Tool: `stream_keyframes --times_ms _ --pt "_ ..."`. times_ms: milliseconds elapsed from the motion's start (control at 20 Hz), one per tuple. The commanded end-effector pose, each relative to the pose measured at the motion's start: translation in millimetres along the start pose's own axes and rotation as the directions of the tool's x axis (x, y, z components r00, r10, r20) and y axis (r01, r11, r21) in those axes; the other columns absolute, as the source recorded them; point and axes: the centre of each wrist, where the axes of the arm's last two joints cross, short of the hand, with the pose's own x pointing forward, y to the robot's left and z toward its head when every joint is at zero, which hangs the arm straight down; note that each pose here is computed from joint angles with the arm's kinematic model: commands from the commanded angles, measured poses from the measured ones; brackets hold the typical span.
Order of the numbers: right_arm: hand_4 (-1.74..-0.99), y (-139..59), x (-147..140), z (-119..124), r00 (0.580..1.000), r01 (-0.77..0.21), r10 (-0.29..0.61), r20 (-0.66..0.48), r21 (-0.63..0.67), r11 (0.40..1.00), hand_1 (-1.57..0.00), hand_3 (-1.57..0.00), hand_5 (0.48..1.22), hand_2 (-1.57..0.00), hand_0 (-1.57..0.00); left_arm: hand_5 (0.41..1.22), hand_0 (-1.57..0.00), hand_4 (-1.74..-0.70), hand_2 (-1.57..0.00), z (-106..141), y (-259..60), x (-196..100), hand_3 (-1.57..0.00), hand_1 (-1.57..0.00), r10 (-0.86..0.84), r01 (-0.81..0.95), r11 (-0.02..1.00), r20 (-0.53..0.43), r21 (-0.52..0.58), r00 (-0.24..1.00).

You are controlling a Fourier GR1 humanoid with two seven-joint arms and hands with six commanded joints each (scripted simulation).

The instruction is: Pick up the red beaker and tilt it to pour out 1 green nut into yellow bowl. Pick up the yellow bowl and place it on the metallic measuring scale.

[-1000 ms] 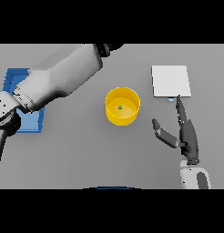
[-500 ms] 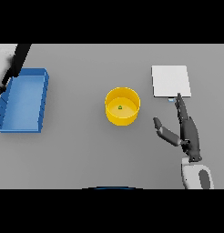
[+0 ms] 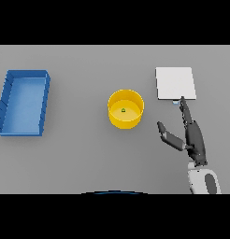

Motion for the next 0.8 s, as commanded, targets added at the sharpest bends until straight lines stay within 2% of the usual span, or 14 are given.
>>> stream_keyframes --times_ms 0,200,400,600,750 --pt "-1.209 -1.4 4 -2 1.000 -0.008 0.008 0.012 0.005 1.000 0.00 0.00 0.620 0.00 0.00 1.221 -1.57 -1.74 -1.57 5 -4 -10 -1.45 -1.57 0.050 -0.050 0.999 -0.045 0.018 0.998" --pt "-1.206 -2.2 5 -2 1.000 -0.020 0.020 0.008 0.022 1.000 0.00 0.00 0.653 0.00 0.00 1.221 -1.57 -1.74 -1.57 44 -36 -46 -1.45 -1.57 0.140 -0.135 0.990 -0.173 0.038 0.975" --pt "-1.217 -0.9 3 -1 1.000 -0.021 0.021 -0.008 0.021 1.000 0.00 0.00 0.664 0.00 0.00 1.221 -1.57 -1.74 -1.57 82 -63 -72 -1.45 -1.57 0.179 -0.177 0.984 -0.244 0.029 0.953" --pt "-1.217 -1.0 3 1 1.000 -0.016 0.015 0.012 0.027 1.000 0.00 0.00 0.666 0.00 0.00 1.221 -1.57 -1.74 -1.57 96 -77 -82 -1.51 -1.57 0.208 -0.208 0.978 -0.294 0.030 0.933" --pt "-1.207 0.7 5 0 0.999 -0.034 0.033 0.013 0.020 0.999 0.00 0.00 0.665 0.00 0.00 1.117 -1.57 -1.74 -1.57 106 -91 -87 -1.54 -1.57 0.207 -0.214 0.977 -0.328 0.014 0.922"
